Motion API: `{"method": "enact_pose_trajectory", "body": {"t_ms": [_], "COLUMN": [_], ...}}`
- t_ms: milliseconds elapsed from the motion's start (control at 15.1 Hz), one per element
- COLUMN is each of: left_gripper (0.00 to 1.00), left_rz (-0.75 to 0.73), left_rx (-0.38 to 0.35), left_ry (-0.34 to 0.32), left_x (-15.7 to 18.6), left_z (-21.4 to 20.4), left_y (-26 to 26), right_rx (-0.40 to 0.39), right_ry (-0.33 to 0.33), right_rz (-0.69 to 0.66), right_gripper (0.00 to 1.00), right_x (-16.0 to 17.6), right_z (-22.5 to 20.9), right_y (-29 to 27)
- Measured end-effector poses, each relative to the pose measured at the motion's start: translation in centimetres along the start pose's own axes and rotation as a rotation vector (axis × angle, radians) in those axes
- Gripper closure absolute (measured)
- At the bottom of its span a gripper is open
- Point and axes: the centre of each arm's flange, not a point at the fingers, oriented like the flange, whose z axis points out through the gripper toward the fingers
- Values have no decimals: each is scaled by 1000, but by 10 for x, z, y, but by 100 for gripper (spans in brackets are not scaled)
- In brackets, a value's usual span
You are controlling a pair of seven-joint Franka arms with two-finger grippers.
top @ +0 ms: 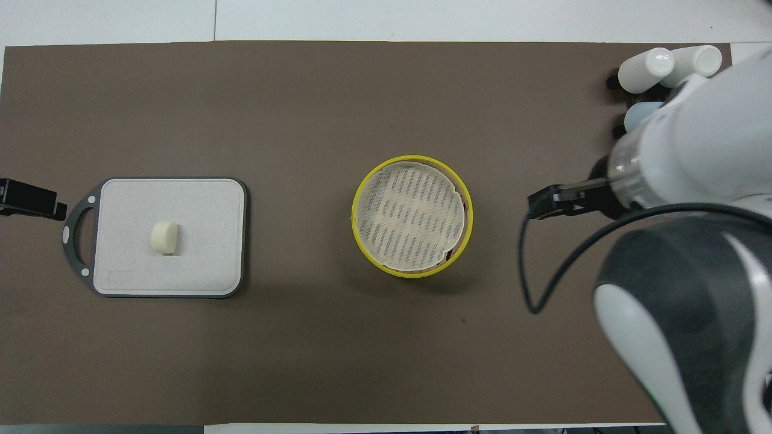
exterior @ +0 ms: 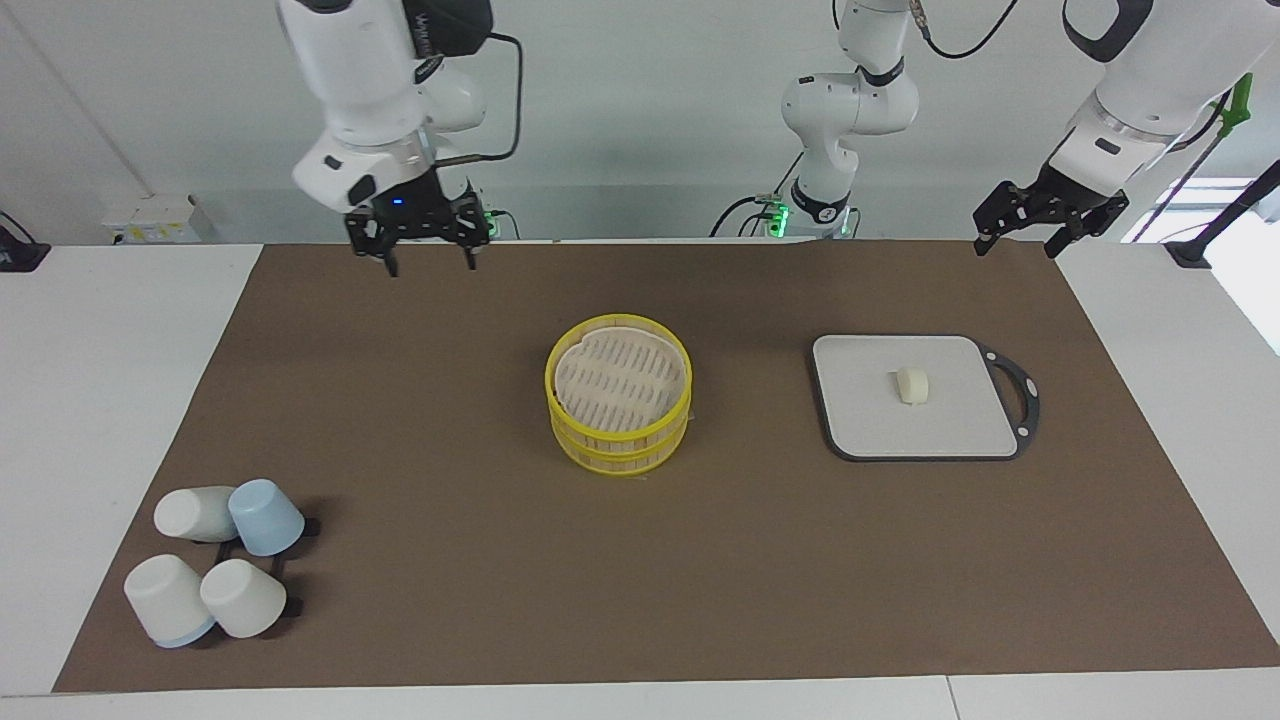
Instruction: Place bun in steamer
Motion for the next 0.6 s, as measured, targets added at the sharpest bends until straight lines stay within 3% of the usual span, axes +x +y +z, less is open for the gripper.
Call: {"method": "enact_pose_trajectory", "body": {"t_ms": [132,331,595], "left_gripper": [0,0,0], "left_rz": [-3,-11,-12], "left_rx": [-1,-4,-5], "left_ry": [23,62,44], "left_x": [1,-8,-23], "left_z": [26,103,197], "left_y": [-3,-7,-6], "right_rx": [9,50,24], "right_ry": [4,58,76], "right_rz": [33,84,48], "right_gripper": [0,0,0], "right_x": [9,29,29], "right_z": [15,76,160], "right_y": [-84,-195,-262]}}
